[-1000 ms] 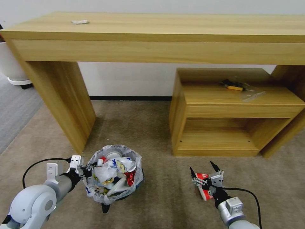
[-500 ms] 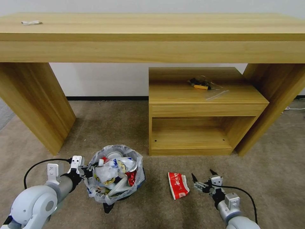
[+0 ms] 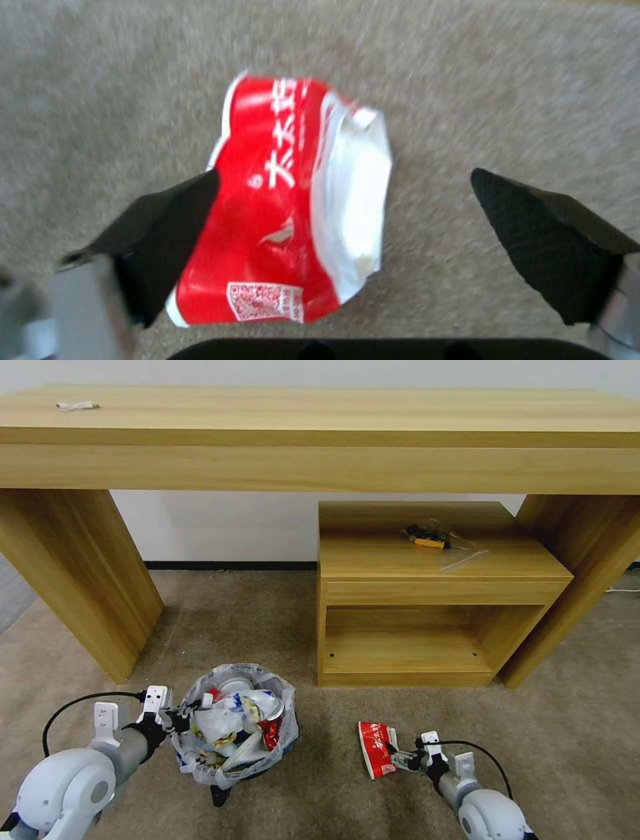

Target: Pick up the trash bin and place the garbage on the floor into it.

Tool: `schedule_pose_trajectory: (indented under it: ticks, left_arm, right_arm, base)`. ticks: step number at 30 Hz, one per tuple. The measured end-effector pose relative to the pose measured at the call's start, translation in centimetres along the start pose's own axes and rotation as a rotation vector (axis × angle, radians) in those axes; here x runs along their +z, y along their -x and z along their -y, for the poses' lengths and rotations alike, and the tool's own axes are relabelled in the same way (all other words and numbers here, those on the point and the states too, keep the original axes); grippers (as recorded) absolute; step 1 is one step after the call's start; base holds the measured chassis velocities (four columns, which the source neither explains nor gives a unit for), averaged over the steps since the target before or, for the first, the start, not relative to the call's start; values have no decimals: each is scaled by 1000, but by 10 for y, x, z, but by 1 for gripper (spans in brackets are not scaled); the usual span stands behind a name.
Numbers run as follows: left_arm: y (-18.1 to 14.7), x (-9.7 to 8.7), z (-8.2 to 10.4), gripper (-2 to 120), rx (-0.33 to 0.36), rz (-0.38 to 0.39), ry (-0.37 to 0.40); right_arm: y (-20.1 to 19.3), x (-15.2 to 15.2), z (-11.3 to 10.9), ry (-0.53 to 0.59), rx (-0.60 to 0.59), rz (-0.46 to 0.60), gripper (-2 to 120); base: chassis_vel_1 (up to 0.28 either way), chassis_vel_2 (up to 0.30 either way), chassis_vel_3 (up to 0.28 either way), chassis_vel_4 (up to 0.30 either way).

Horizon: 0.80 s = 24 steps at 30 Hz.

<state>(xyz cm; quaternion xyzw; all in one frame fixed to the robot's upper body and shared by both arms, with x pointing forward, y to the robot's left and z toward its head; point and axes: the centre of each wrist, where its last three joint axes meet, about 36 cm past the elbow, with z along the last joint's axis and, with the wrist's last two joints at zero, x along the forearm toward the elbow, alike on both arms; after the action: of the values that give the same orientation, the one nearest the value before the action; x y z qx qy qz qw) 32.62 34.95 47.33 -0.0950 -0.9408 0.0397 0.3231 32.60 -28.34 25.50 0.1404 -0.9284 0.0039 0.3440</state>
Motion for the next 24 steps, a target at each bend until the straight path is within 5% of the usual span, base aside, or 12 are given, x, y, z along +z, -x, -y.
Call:
schedule_pose_trajectory:
  ticks: [16, 24]
  left_arm:
    - [-3, -5, 1, 0, 17, 9, 9]
    - [-6, -9, 1, 0, 23, 16, 14]
  right_arm:
    - [49, -3, -7, 30, -52, -42, 66]
    - [60, -4, -5, 54, -50, -71, 37]
  base:
    - [0, 0, 0, 0]
    - [0, 0, 0, 0]
